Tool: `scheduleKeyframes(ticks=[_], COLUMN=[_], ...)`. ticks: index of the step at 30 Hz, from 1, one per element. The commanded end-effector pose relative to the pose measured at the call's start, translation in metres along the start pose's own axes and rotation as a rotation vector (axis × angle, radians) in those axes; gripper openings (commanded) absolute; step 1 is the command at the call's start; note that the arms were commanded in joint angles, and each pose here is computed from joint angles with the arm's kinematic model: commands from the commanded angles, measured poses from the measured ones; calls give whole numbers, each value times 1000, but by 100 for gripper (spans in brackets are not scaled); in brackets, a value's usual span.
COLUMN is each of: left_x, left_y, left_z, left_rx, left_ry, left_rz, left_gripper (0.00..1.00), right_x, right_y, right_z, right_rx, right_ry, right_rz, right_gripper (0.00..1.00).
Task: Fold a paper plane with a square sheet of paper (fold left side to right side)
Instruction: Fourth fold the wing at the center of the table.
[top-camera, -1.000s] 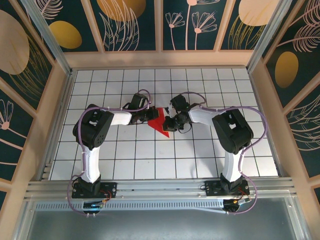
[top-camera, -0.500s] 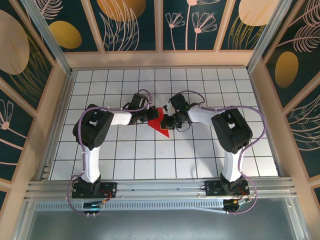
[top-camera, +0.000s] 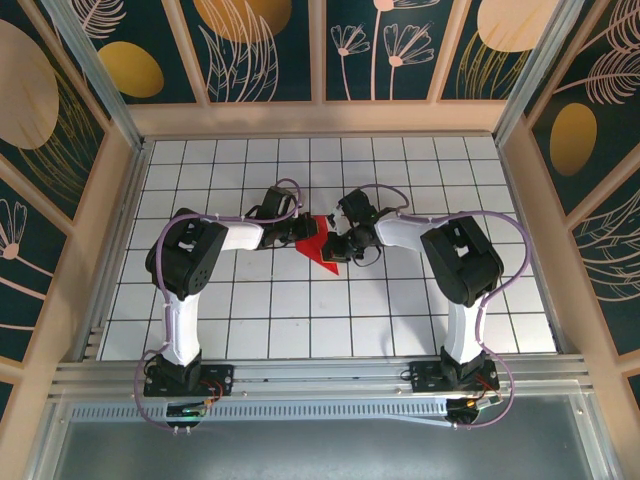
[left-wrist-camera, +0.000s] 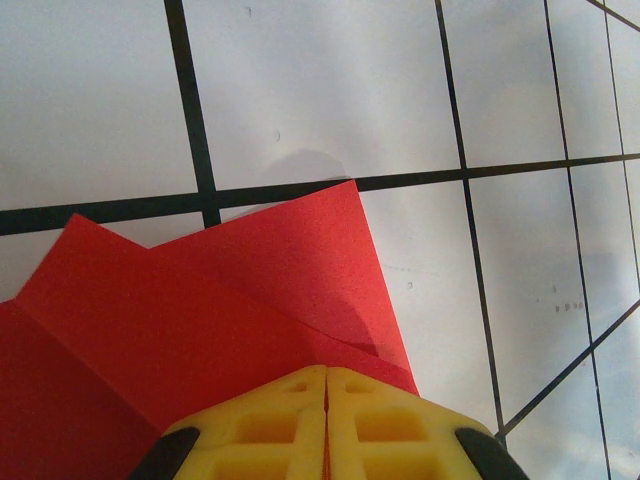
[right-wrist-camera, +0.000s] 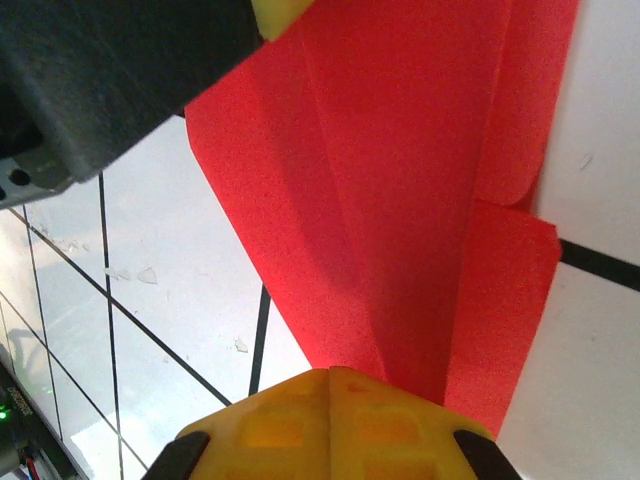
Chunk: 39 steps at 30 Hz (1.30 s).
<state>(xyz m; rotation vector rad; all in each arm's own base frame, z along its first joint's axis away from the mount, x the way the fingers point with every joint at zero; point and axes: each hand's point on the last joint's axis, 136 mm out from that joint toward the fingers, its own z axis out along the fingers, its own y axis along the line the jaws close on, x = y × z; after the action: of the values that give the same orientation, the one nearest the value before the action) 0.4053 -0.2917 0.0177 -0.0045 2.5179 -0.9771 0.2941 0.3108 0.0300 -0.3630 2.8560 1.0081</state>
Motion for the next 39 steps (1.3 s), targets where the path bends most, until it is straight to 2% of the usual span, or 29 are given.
scheduleKeyframes(ticks=[1,10,39], left_x=[25,24,25], left_y=[36,35,40], left_z=[11,11,13], left_rx=[-107,-106,-128], left_ry=[68,67,72], left_rz=[-50,-46,-49], left_gripper=[8,8,8], right_x=[8,13,59], right_y=[-4,-20,-38], right_z=[3,5,-8], right_rx=[27,71,50], right_ry=[13,12,65], right_rz=[-3,47,169], right_gripper=[0,0,0])
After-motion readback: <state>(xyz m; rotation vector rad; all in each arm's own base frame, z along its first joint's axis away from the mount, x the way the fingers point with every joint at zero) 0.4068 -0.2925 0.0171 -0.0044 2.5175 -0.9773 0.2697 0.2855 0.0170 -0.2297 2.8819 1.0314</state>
